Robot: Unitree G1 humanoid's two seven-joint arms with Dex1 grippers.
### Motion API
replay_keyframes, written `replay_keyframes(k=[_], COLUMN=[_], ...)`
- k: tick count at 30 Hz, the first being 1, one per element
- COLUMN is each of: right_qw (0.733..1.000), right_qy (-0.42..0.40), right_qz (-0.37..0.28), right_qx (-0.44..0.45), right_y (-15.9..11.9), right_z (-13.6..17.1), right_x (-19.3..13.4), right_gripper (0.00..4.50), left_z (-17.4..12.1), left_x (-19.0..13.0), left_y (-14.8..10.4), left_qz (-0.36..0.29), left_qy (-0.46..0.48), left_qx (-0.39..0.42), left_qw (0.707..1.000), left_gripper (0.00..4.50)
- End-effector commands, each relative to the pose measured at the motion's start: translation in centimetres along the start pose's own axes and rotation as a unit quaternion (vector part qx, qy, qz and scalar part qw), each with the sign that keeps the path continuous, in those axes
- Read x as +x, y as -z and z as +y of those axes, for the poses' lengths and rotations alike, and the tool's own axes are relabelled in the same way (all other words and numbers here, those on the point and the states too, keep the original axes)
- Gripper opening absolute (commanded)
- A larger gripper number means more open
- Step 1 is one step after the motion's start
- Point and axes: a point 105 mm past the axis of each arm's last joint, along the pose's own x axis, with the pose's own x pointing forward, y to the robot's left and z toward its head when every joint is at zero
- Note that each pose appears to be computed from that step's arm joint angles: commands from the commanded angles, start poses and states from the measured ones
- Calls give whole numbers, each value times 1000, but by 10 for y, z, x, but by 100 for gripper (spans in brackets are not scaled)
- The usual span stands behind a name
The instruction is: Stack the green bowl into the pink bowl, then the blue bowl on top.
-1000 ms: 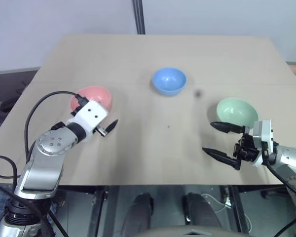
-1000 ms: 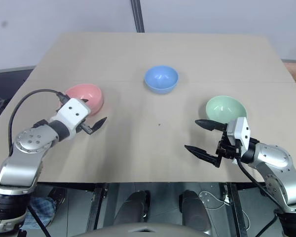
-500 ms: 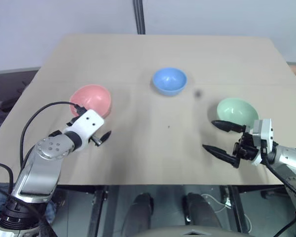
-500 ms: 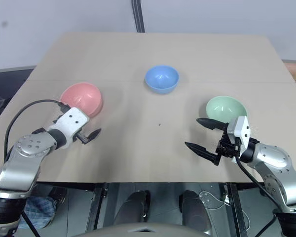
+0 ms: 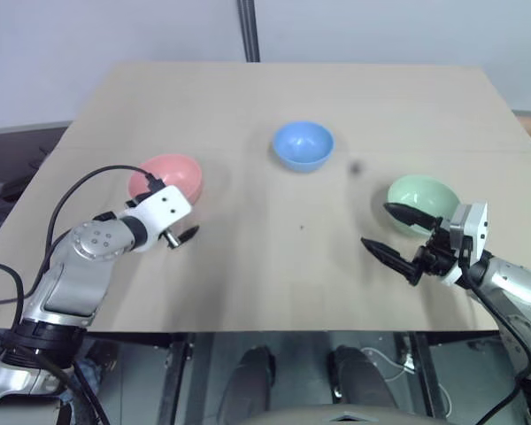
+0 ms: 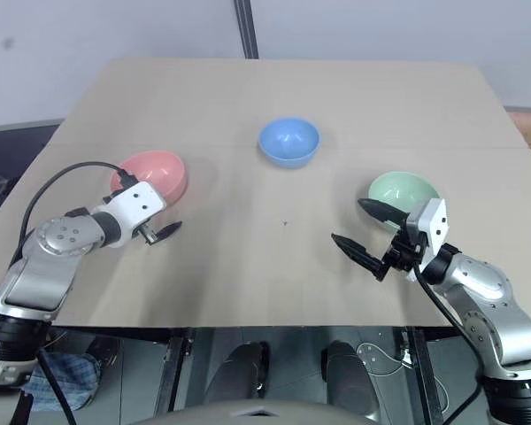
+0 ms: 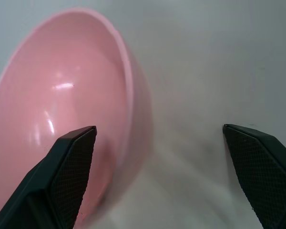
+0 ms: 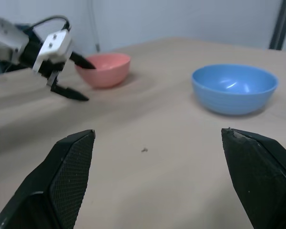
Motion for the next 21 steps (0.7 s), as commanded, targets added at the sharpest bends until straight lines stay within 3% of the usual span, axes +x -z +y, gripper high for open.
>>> replay_keyframes(k=[1,12,16,21], right_qw=[999,999,999,998], right_qy=[26,46,48,50], right_qz=[-43,-24,-21,-12], right_qx=[-12,2,10,19], right_y=[-16,-8,-8,-5], right_z=[-5,0,2,2], right_x=[-1,-12,-13,-13], right_gripper=[445,445,450,450], left_z=[-3,-9,-9,-10], left_x=[7,20,22,24], left_y=[4,5,4,4], left_qz=[9,3,-2,-3], left_qy=[14,43,47,46], left_qx=[35,67,68,68], left_qw=[999,997,997,997], left_gripper=[450,450,320,71])
